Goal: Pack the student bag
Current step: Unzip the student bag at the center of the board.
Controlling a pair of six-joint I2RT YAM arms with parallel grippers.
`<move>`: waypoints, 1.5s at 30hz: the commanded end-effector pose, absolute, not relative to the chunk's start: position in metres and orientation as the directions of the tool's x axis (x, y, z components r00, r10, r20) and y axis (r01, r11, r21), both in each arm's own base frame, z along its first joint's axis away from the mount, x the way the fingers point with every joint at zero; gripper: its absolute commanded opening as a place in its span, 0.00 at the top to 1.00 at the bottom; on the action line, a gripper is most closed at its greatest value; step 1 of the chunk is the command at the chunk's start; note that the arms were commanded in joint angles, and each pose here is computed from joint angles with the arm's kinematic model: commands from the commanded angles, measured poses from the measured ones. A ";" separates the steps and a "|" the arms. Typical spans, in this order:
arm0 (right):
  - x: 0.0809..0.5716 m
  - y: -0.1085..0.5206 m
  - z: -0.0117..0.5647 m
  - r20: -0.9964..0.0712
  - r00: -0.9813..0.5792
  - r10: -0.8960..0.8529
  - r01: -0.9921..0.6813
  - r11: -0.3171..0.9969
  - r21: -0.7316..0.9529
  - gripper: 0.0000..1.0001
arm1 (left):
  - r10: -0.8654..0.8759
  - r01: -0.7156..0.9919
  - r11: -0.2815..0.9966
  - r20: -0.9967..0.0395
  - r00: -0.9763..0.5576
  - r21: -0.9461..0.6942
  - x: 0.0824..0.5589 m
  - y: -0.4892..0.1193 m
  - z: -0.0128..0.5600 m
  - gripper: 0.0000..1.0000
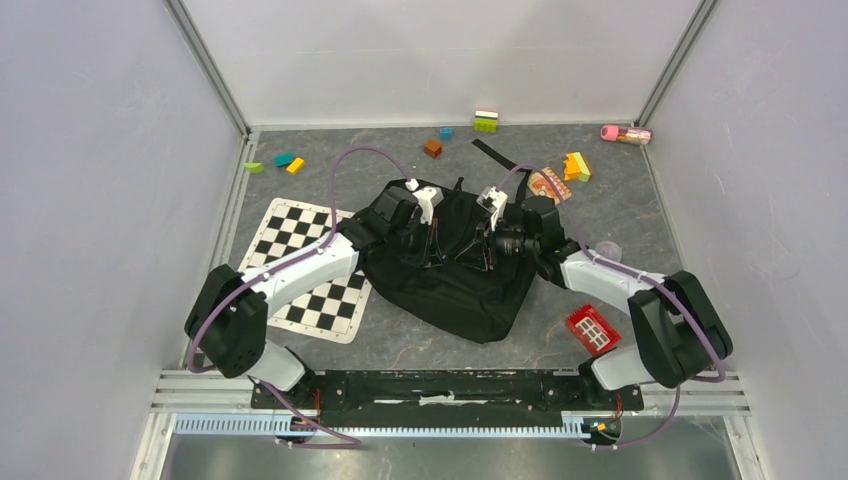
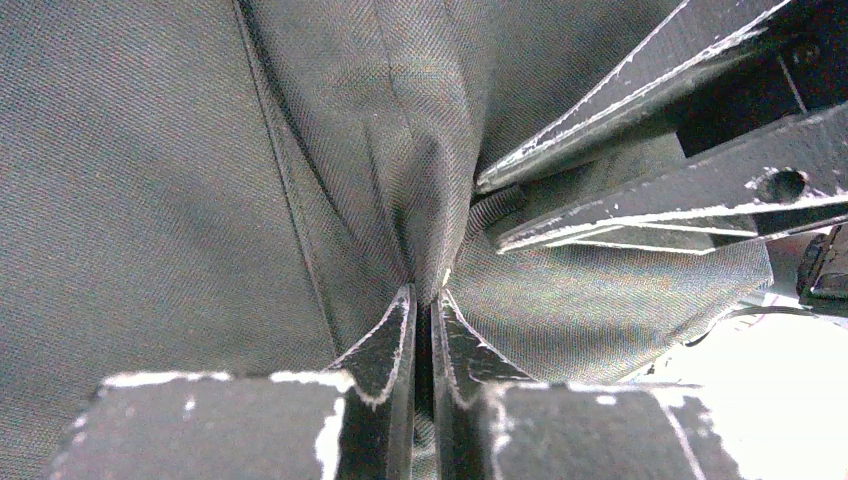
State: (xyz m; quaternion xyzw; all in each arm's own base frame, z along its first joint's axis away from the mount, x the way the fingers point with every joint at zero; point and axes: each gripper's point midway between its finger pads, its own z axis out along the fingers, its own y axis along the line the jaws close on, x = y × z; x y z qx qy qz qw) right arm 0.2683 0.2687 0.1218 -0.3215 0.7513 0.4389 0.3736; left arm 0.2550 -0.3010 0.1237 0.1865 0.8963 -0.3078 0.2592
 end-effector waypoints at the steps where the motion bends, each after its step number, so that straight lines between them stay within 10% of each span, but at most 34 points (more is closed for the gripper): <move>1: 0.276 0.278 0.137 -0.870 -0.475 -0.133 -0.838 0.370 0.401 0.74 | 0.159 0.496 0.709 -0.571 -0.805 -0.502 0.252 -0.310 0.128 0.98; 6: 0.281 0.276 0.137 -0.877 -0.462 -0.131 -0.836 0.394 0.381 1.00 | 0.162 0.496 0.724 -0.580 -0.798 -0.480 0.256 -0.307 0.129 0.98; 14: 0.306 0.248 0.161 -0.945 -0.318 -0.080 -0.780 0.589 0.213 1.00 | 0.186 0.488 0.787 -0.610 -0.770 -0.377 0.267 -0.290 0.129 0.52; 28: 0.338 0.220 0.172 -0.968 -0.215 -0.126 -0.657 0.753 0.048 1.00 | 0.224 0.541 0.780 -0.668 -0.709 -0.313 0.264 -0.289 0.142 0.96; 45: 0.403 0.179 0.191 -0.974 -0.185 -0.134 -0.348 0.936 -0.063 1.00 | 0.294 0.633 0.694 -0.668 -0.684 -0.343 0.244 -0.305 0.151 0.98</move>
